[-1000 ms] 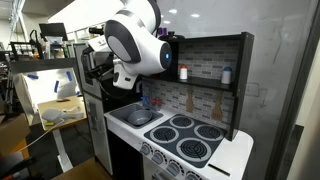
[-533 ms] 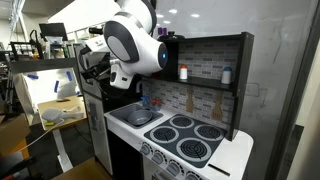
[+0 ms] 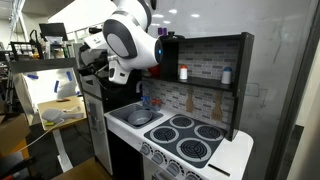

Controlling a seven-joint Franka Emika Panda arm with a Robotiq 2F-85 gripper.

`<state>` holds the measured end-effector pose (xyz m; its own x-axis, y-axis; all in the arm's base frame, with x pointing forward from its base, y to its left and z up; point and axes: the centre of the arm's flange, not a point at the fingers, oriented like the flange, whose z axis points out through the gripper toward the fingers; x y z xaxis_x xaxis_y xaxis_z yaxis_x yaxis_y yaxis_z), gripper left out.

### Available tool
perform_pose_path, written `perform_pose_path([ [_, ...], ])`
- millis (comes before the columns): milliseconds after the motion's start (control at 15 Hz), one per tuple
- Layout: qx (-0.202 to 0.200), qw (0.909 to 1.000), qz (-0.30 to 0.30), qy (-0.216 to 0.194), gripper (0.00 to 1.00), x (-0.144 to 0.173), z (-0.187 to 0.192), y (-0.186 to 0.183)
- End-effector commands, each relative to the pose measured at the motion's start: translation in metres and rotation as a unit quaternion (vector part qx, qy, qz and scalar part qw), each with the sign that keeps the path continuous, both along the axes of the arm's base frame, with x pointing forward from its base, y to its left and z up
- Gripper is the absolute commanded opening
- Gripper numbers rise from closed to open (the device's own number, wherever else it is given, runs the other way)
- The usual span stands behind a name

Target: Open the microwave

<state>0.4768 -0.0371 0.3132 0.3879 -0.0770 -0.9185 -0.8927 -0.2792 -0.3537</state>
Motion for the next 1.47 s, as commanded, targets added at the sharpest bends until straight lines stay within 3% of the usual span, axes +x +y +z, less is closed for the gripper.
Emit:
perform_pose_path([
  [0,0.003,0.9997,0.026,-0.001,1.00,0.000,0.004,0.012],
  [533,0.002,0.9995,0.030,-0.004,1.00,0.004,0.006,0.017],
  [800,-0.025,0.9997,-0.002,-0.006,1.00,0.000,0.010,-0.001],
  [1133,-0.087,0.9952,-0.040,-0.017,1.00,-0.008,0.022,-0.037],
  [1400,-0.173,0.9825,-0.053,-0.047,1.00,-0.011,0.044,-0.055],
])
